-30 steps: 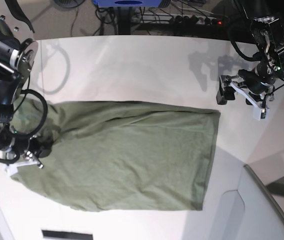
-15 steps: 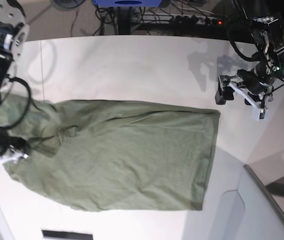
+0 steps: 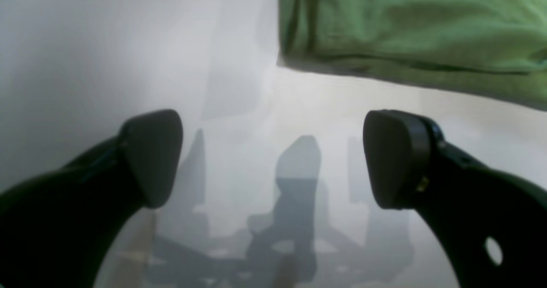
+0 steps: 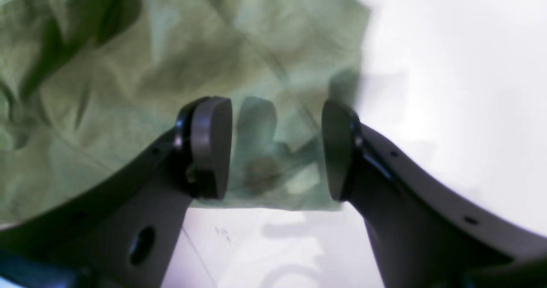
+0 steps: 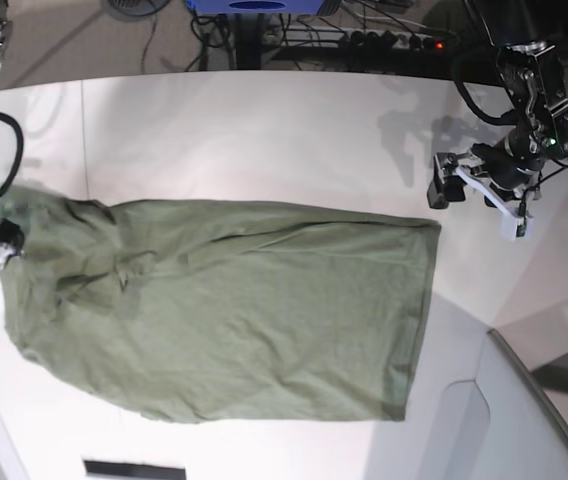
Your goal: Layout the t-shirt on the table in an organized manner, then fold the t-shirt properly
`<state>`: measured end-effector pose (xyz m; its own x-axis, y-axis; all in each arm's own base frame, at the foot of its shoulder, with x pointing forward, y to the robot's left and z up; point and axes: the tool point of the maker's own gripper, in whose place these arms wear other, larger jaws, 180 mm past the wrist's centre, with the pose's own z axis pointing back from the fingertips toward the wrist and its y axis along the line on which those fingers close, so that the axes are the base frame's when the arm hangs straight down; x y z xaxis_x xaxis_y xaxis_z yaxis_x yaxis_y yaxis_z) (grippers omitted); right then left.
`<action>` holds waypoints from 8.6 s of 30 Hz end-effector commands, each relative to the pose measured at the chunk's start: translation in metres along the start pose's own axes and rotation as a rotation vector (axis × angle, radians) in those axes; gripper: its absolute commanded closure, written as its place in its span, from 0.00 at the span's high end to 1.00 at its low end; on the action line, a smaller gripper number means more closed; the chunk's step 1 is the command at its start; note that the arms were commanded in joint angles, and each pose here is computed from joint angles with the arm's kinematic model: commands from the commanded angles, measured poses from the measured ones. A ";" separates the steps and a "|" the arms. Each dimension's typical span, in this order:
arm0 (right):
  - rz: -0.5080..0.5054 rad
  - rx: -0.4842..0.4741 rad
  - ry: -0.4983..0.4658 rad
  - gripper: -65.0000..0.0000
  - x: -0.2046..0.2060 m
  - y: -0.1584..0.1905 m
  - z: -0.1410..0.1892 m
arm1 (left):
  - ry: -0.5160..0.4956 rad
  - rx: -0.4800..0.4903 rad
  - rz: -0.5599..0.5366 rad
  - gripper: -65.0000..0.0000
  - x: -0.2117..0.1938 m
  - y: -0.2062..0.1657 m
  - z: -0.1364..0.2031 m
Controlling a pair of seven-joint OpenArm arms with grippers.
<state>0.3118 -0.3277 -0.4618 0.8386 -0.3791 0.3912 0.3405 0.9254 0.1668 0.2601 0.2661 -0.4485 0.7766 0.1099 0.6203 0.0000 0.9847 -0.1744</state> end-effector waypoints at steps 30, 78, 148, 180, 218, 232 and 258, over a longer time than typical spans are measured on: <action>0.068 0.033 -0.174 0.09 0.005 0.025 0.030 | -0.033 -0.051 -0.072 1.00 0.009 -0.014 0.006; 0.194 -0.061 -0.184 0.61 0.081 0.046 -0.033 | -0.017 -0.062 -0.209 0.00 0.019 -0.043 -0.005; 0.096 0.021 -0.172 0.10 0.081 0.041 -0.009 | -0.022 -0.060 -0.215 0.00 0.023 -0.043 -0.006; 0.154 0.044 -0.132 0.00 0.039 0.062 0.041 | -0.001 -0.061 -0.203 0.00 0.016 -0.041 -0.009; -0.173 0.016 -0.260 0.66 0.005 -0.017 0.047 | 0.017 -0.040 -0.207 0.00 0.016 -0.024 -0.008; -0.277 0.154 -0.158 0.77 -0.087 -0.006 0.029 | 0.025 -0.027 -0.179 0.05 0.009 -0.018 -0.006; -0.560 0.235 -0.227 0.57 -0.076 -0.028 0.000 | -0.065 -0.081 0.173 0.78 -0.020 -0.008 0.008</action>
<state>0.2469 -0.3189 -0.4919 0.4154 -0.8275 0.3777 0.5454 0.5589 0.6246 0.2310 0.2500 -0.4639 0.7546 0.2917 0.5877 -0.0884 0.9328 -0.3495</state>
